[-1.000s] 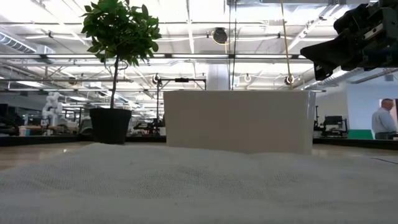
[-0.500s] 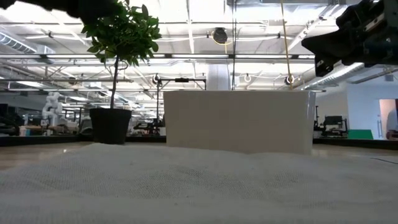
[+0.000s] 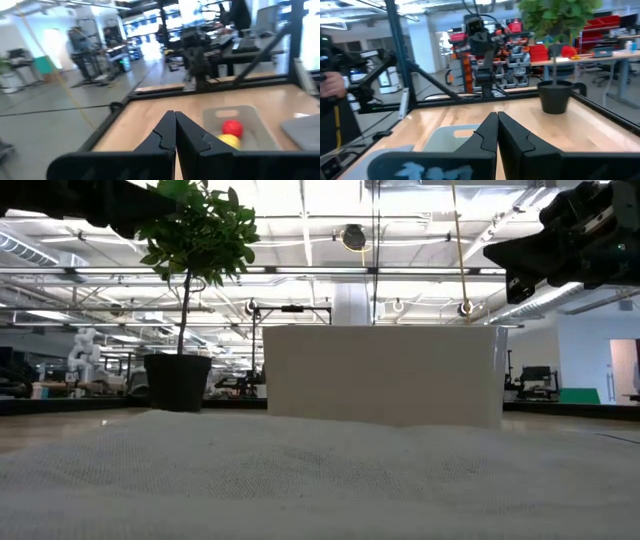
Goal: Pick and placing Produce into tupperware
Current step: Return to Home Position
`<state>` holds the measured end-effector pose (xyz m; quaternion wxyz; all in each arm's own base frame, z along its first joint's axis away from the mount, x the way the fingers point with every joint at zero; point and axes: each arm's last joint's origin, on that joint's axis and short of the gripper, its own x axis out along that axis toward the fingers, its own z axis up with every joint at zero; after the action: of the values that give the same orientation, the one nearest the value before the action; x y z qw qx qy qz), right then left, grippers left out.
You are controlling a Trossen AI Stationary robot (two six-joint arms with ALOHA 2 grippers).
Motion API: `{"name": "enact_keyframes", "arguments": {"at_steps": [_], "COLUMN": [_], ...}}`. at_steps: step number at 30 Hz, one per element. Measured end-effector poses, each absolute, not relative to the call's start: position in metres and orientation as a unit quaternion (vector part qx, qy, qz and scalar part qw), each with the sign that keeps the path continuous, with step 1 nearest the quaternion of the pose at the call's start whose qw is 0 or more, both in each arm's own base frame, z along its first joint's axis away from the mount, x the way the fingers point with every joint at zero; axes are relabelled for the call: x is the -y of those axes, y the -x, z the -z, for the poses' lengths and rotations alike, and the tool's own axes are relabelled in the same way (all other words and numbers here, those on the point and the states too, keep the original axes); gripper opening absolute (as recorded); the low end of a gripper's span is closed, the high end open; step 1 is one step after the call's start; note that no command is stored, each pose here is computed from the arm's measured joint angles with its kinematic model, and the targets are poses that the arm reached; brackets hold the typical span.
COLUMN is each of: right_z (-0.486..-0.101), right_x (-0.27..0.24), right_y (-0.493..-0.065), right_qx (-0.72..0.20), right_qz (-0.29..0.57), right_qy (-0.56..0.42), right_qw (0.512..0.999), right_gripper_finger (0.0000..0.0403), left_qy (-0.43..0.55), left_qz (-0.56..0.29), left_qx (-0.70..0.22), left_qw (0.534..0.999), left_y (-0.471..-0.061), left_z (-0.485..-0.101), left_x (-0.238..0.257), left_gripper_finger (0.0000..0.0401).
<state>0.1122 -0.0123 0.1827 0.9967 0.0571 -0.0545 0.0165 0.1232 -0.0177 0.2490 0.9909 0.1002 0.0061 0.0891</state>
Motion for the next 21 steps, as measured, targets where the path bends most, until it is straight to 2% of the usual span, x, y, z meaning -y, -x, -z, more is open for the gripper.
{"name": "enact_keyframes", "arguments": {"at_steps": [6,16,21], "right_z": [-0.185,-0.184,-0.184], "right_x": [0.012,0.012,0.012], "right_y": [-0.112,-0.112,-0.112], "right_qx": [0.067,0.061,0.061], "right_qz": [-0.02,-0.021,-0.021], "right_qy": [-0.073,-0.07,-0.065], "right_qw": [0.995,0.995,0.996], "right_gripper_finger": [0.0,0.0,0.0], "left_qy": [-0.084,-0.109,-0.112], "left_qz": [-0.072,-0.018,-0.019], "left_qx": [-0.025,-0.065,-0.054], "left_qw": [0.994,0.992,0.992], "left_y": [-0.123,-0.121,-0.122], "left_z": [-0.245,-0.236,-0.232], "left_x": [0.019,0.028,0.027], "left_gripper_finger": [0.0,0.0,0.0]}}
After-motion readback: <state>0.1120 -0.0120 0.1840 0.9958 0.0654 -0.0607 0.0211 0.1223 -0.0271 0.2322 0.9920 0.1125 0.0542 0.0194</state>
